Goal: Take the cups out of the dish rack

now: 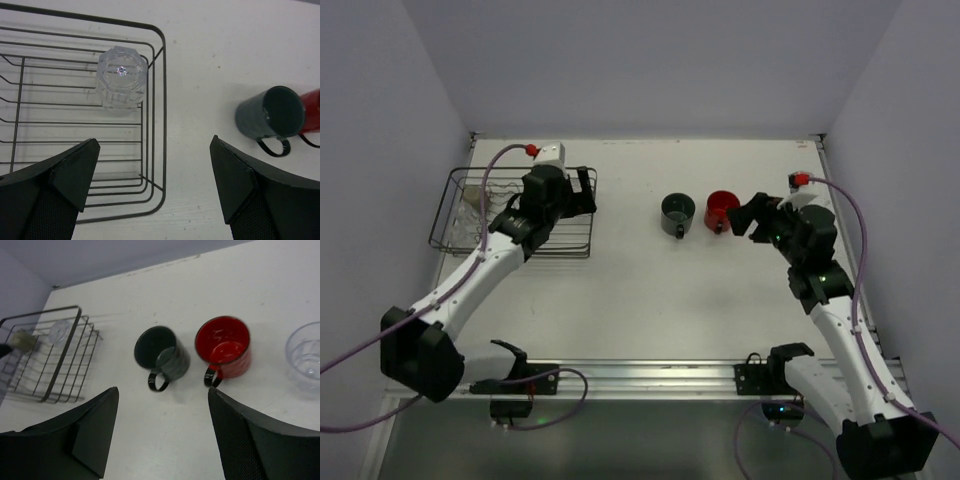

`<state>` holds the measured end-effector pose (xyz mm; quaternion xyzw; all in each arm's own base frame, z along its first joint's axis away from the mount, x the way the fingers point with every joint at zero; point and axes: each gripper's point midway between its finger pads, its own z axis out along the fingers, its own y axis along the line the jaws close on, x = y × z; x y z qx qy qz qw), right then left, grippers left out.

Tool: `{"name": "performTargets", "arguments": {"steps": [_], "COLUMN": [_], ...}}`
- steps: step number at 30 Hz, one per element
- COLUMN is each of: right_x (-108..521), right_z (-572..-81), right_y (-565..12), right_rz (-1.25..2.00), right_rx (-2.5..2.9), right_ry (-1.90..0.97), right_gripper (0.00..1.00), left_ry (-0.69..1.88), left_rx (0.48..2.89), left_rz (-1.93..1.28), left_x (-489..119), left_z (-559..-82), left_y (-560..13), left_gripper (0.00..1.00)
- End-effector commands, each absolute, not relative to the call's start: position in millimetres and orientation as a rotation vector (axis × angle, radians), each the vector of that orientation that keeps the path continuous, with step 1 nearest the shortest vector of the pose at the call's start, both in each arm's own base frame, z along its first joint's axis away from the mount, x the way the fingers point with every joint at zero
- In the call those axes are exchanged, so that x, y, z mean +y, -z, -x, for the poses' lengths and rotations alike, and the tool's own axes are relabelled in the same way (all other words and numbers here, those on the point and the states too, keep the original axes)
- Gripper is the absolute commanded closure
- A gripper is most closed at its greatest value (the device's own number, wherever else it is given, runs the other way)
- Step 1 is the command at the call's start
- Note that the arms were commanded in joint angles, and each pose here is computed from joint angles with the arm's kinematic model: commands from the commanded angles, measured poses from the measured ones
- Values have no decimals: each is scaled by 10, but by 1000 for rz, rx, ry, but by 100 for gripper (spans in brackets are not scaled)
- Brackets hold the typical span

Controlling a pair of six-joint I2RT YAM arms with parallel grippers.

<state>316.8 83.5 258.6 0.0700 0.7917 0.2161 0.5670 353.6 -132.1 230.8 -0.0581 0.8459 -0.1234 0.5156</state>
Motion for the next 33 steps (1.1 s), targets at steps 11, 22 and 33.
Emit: {"name": "performTargets", "arguments": {"steps": [11, 22, 33], "right_x": [1583, 1708, 1805], "right_z": [-2681, -2685, -2677], "right_y": [-2473, -2370, -2333], "right_rz": [89, 121, 154], "right_rx": [1780, 1815, 1835], "right_ry": [-893, -930, -918], "right_gripper": [24, 25, 25], "left_ry": [50, 134, 15], "left_rx": [2019, 2069, 2115], "left_rz": [206, 126, 154], "left_x": [-1059, -1144, -989], "left_z": [-4717, -4898, -4937], "left_y": [-1996, -1550, -1315], "left_gripper": [0, 0, 19]}}
